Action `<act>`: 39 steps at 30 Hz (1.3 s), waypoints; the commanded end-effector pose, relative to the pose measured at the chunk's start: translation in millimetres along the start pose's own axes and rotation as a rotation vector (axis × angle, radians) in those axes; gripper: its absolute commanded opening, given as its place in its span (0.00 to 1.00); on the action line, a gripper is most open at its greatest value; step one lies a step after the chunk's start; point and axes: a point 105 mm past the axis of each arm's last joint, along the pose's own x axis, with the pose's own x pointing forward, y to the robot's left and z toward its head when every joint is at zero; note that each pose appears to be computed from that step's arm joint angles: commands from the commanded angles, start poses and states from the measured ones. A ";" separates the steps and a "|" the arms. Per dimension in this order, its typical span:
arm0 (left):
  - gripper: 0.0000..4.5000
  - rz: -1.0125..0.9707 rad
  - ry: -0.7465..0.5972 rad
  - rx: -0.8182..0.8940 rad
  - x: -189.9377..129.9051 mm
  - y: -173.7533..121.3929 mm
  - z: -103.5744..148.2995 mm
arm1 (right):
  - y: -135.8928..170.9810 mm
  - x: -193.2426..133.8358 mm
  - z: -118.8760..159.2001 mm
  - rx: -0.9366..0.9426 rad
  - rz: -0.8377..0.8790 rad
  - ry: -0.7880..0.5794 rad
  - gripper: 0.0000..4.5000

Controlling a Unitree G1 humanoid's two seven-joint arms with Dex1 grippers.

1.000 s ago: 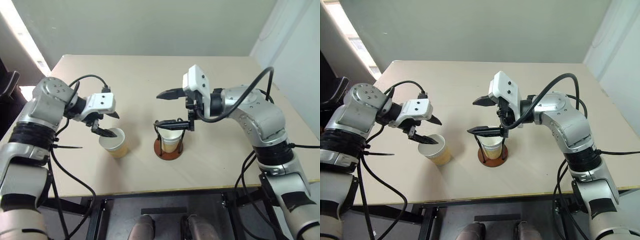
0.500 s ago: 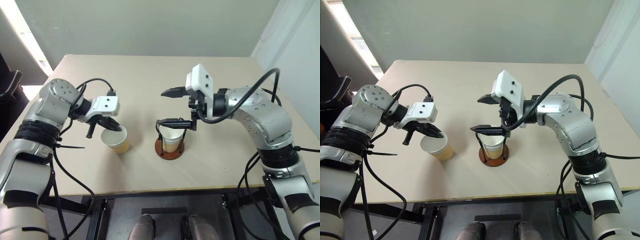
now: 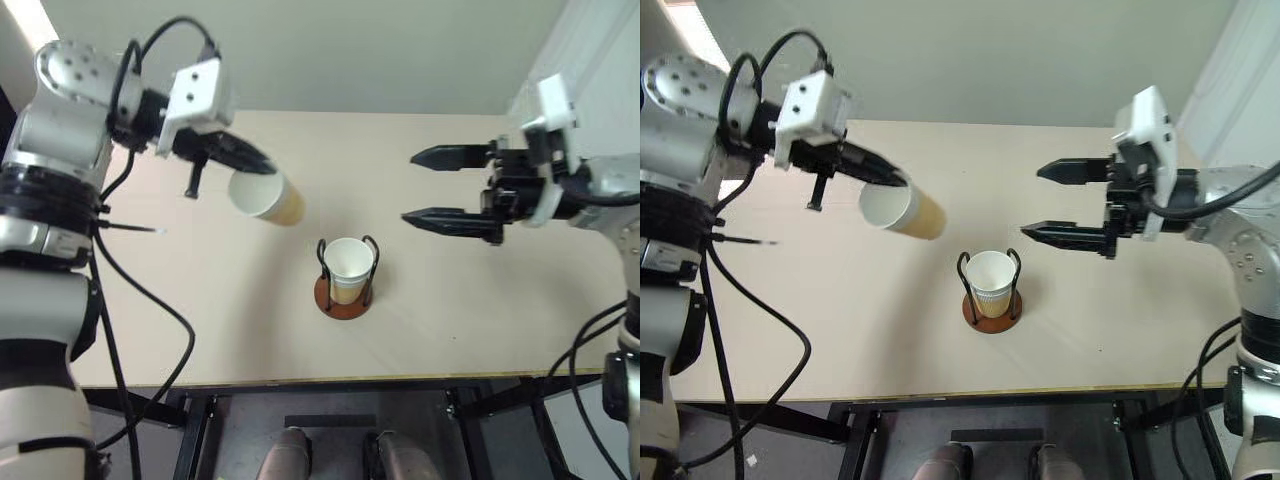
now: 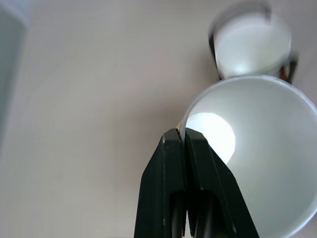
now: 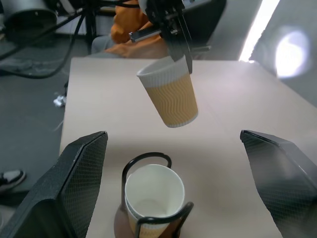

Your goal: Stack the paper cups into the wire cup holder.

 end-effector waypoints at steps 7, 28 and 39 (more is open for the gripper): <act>0.01 -0.263 -0.080 0.140 63.1 -8.1 38.6 | 1.6 -7.8 7.7 -0.062 -0.062 -0.008 0.99; 0.01 -0.370 -0.088 0.134 95.0 -22.2 31.4 | 3.7 -8.0 -0.8 -0.068 -0.112 0.010 0.99; 0.14 -0.378 -0.032 0.128 106.0 -20.2 22.5 | 1.3 -7.2 -1.8 -0.077 -0.124 0.015 0.99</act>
